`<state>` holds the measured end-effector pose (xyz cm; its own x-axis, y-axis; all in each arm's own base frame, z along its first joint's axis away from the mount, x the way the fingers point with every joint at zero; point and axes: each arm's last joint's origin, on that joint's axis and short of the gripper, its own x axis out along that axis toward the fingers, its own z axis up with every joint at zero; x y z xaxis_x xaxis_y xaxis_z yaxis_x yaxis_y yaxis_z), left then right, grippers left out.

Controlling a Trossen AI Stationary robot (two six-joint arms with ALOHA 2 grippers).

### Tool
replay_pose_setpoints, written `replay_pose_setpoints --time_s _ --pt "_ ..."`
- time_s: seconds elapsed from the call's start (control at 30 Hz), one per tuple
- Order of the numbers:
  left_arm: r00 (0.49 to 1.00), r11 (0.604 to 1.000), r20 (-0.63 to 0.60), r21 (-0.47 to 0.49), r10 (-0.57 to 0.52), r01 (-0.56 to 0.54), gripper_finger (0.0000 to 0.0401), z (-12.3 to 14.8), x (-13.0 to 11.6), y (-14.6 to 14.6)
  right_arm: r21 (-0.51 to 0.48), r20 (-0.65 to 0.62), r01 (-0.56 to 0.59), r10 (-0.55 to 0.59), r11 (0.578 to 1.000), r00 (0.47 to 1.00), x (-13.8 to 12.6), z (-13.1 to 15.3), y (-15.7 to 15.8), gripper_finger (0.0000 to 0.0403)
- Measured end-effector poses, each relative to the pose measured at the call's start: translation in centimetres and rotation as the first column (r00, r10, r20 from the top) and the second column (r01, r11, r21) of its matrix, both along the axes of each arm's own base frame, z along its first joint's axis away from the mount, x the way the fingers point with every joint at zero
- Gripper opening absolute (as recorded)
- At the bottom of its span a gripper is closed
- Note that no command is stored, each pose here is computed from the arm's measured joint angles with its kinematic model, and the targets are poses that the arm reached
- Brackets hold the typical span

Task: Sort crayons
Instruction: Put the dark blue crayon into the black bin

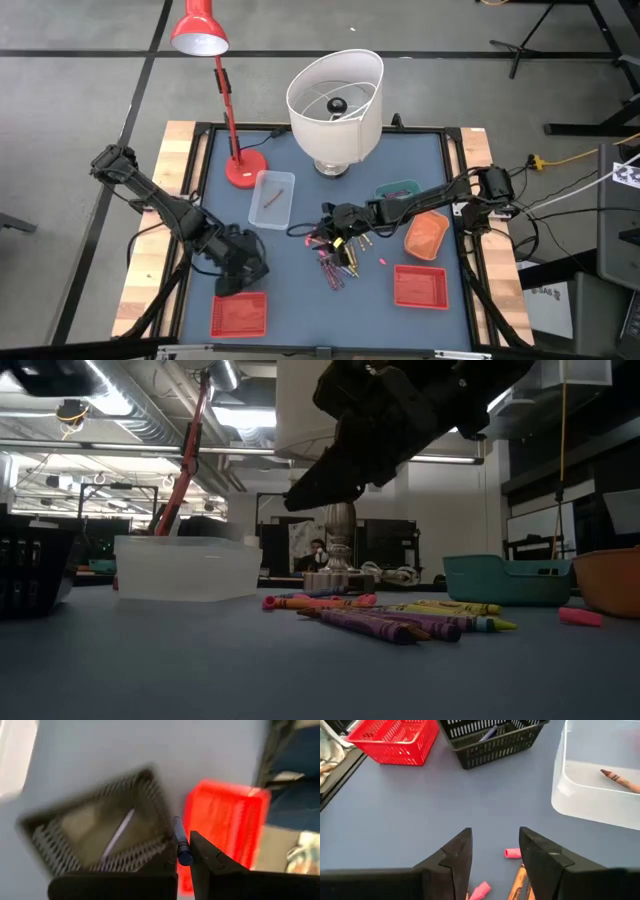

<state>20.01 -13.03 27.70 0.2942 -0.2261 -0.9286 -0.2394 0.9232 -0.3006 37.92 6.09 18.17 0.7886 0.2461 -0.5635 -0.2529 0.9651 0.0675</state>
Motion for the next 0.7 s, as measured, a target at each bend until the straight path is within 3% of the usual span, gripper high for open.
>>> replay_pose_setpoints --time_s 0.17,0.33,0.7 --pt "0.992 0.996 -0.105 0.073 0.066 -0.059 0.0007 -0.4 -1.4 0.1 -0.08 0.017 0.118 -0.117 0.99 0.993 0.1 0.0 -0.4 0.0162" --pt "0.992 0.991 -0.09 0.108 0.091 -0.081 0.0029 -0.5 -1.6 -0.2 -0.152 0.04 0.226 -0.223 0.962 0.974 0.1 0.0 -0.8 0.0162" --pt "0.986 0.973 -0.01 0.165 0.167 -0.164 0.0091 -0.4 -1.3 0.0 -0.206 -0.044 0.238 -0.252 0.949 0.967 -0.4 -0.8 -1.1 0.0162"
